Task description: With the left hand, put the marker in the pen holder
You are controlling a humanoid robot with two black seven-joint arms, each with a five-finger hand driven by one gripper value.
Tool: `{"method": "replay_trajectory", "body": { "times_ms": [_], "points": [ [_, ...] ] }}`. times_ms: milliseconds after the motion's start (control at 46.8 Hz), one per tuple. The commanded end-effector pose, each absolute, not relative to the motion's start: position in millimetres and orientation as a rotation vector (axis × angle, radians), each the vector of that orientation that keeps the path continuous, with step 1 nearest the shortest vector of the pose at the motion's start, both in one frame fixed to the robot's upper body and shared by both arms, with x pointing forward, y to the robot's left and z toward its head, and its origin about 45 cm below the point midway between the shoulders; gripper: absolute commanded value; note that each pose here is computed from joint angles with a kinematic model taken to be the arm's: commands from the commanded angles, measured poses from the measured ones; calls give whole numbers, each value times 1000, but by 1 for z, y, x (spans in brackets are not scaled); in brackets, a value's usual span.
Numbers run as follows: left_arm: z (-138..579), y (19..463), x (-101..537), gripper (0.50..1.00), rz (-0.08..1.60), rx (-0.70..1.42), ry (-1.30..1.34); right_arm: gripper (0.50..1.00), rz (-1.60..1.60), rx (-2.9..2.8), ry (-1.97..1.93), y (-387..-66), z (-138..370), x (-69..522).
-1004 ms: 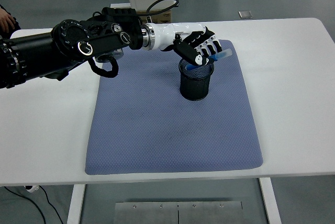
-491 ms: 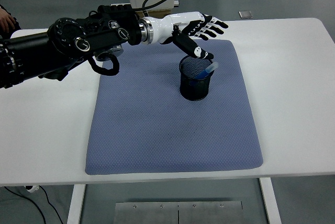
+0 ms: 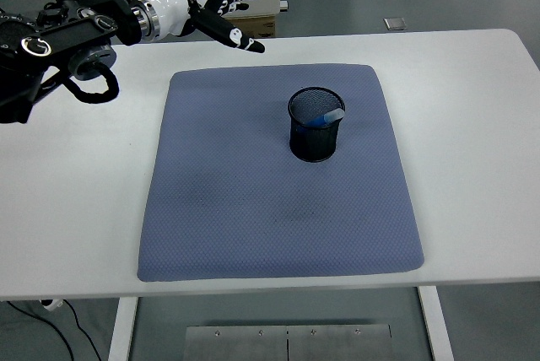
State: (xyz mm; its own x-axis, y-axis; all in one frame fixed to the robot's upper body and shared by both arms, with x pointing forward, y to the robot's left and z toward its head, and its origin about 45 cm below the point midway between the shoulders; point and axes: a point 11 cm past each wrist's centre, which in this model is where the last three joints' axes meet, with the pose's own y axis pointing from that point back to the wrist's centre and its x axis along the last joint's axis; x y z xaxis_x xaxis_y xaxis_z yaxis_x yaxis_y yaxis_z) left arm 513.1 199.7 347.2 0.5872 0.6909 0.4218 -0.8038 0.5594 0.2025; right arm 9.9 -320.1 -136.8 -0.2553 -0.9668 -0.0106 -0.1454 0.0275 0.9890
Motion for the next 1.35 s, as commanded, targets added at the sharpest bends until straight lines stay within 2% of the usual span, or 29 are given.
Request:
{"method": "replay_trajectory", "body": {
  "times_ms": [0,235,556,726,876,1325],
  "points": [
    [335,221,515,1000,958,376,-268,1000,-1317,1179,-1516,-320,-137,10],
    [328,302,513,1000,1183,197,-123,1000,-1318,1178,-1518,-320,-137,10],
    [244,377,471,1000,1413,-11,203,1000,-1317,1179,-1516,-320,-137,10],
    [235,412,455,1000,1515,-143,289,1000,-1317,1179,-1516,-320,-137,10],
    [242,425,452,1000,1525,-211,296,1000,-1318,1178,-1518,-320,-137,10],
    [218,445,430,1000,1575,-194,299,1000,-1335,1187,-1517,-317,-137,11]
  ]
}}
